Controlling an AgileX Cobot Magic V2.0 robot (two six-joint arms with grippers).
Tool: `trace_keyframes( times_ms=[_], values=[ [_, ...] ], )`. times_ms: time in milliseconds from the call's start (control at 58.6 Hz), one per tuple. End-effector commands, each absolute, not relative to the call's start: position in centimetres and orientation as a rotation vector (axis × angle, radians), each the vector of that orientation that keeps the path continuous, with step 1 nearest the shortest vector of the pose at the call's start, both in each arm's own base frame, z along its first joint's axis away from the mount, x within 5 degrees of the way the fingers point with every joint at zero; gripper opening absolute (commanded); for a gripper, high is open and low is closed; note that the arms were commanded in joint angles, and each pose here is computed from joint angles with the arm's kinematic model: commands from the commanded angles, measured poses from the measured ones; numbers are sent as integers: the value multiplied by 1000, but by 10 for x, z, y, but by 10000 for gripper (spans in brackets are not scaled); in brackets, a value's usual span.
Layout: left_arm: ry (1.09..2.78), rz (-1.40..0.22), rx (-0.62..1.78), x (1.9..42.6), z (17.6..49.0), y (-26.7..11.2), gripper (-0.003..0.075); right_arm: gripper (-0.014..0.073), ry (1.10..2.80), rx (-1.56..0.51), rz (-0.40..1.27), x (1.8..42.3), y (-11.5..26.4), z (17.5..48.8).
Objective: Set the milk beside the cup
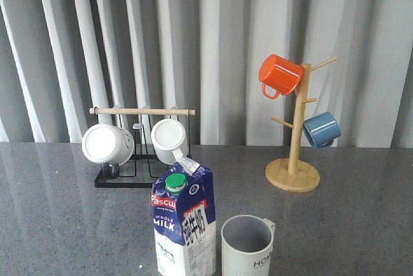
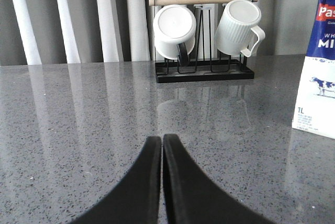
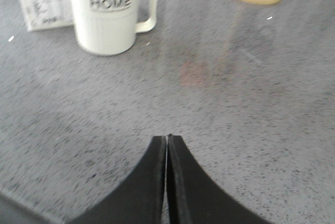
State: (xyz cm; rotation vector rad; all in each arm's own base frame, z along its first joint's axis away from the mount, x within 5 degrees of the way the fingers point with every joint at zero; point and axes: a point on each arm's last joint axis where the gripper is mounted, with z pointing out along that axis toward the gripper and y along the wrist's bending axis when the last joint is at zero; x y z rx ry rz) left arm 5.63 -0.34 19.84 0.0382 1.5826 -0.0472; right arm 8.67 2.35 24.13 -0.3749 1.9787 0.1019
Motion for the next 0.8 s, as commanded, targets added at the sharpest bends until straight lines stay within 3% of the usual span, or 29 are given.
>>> trace_keyframes(
  times_ms=[0, 171, 307, 597, 785],
  values=[
    [1485, -52, 21, 55, 211, -3, -6, -6, 1821, -216, 98, 85, 16, 240],
    [1485, -52, 21, 55, 211, -3, -6, -6, 1653, -42, 96, 70, 6, 211],
    [1485, -52, 21, 55, 211, -3, -6, -6, 1637, 28, 101, 63, 3, 194],
    [1485, -52, 22, 55, 211, -3, -6, -6, 1577, 172, 45, 57, -5, 195],
    [1485, -52, 22, 55, 211, -3, -6, -6, 1554, 155, -17, 56, -7, 196]
  ],
)
